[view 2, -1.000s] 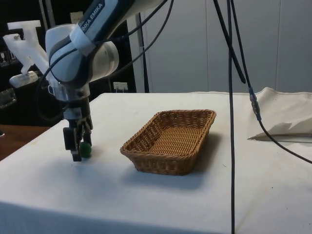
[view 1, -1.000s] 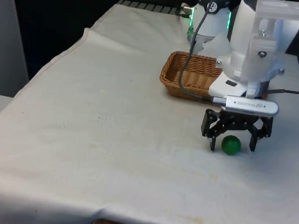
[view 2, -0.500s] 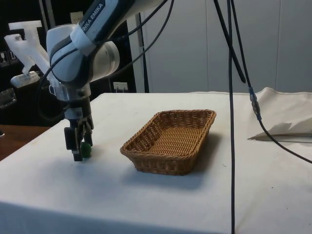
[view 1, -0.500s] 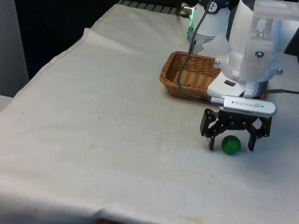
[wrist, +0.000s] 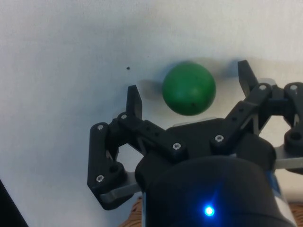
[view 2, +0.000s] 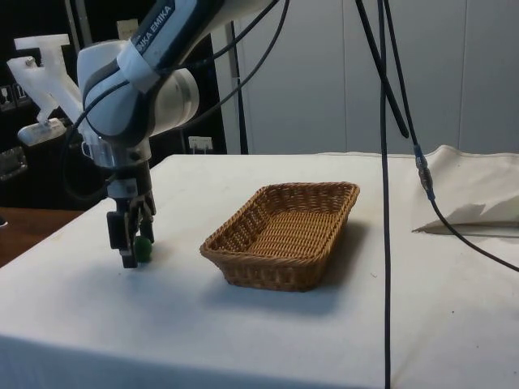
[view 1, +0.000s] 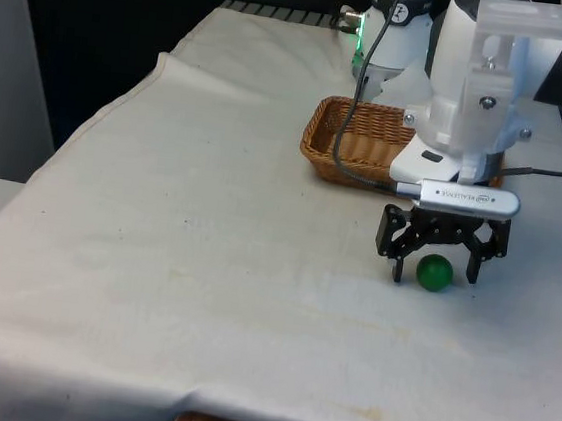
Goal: Pick up the ball and place it into the basket.
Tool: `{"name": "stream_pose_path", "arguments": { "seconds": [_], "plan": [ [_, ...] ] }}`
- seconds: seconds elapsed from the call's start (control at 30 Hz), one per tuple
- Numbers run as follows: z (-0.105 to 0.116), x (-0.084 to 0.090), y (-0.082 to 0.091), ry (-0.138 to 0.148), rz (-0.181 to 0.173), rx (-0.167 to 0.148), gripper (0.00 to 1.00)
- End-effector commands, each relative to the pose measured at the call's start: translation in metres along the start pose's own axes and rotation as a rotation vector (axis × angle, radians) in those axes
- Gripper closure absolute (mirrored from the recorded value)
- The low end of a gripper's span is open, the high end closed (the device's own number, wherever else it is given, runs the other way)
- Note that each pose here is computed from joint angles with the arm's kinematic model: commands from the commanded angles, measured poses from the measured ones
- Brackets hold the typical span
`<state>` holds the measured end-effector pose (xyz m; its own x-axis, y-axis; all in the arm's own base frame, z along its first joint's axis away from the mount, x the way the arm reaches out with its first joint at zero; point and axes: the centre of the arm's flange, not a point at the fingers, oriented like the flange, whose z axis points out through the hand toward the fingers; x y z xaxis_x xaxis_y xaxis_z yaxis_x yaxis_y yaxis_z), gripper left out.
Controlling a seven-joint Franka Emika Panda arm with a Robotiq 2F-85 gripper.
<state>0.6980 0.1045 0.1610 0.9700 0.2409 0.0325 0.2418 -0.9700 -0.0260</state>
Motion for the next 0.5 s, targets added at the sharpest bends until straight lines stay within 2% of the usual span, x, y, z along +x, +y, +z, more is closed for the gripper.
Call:
{"name": "stream_pose_path", "arguments": {
  "seconds": [0.0, 0.27, 0.3, 0.33, 0.37, 0.47],
  "plan": [
    [0.0000, 0.0000, 0.0000, 0.000, 0.000, 0.000, 0.00],
    [-0.0004, 0.0006, -0.0015, 0.002, 0.000, 0.000, 0.00],
    [0.0003, 0.0005, -0.0021, 0.001, -0.001, 0.000, 0.04],
    [0.0000, 0.0001, -0.0014, 0.000, -0.002, 0.000, 0.15],
    [0.0003, 0.0005, -0.0021, 0.001, -0.001, 0.000, 0.15],
    [0.0003, 0.0005, -0.0028, 0.001, -0.002, 0.000, 0.44]
  ]
}}
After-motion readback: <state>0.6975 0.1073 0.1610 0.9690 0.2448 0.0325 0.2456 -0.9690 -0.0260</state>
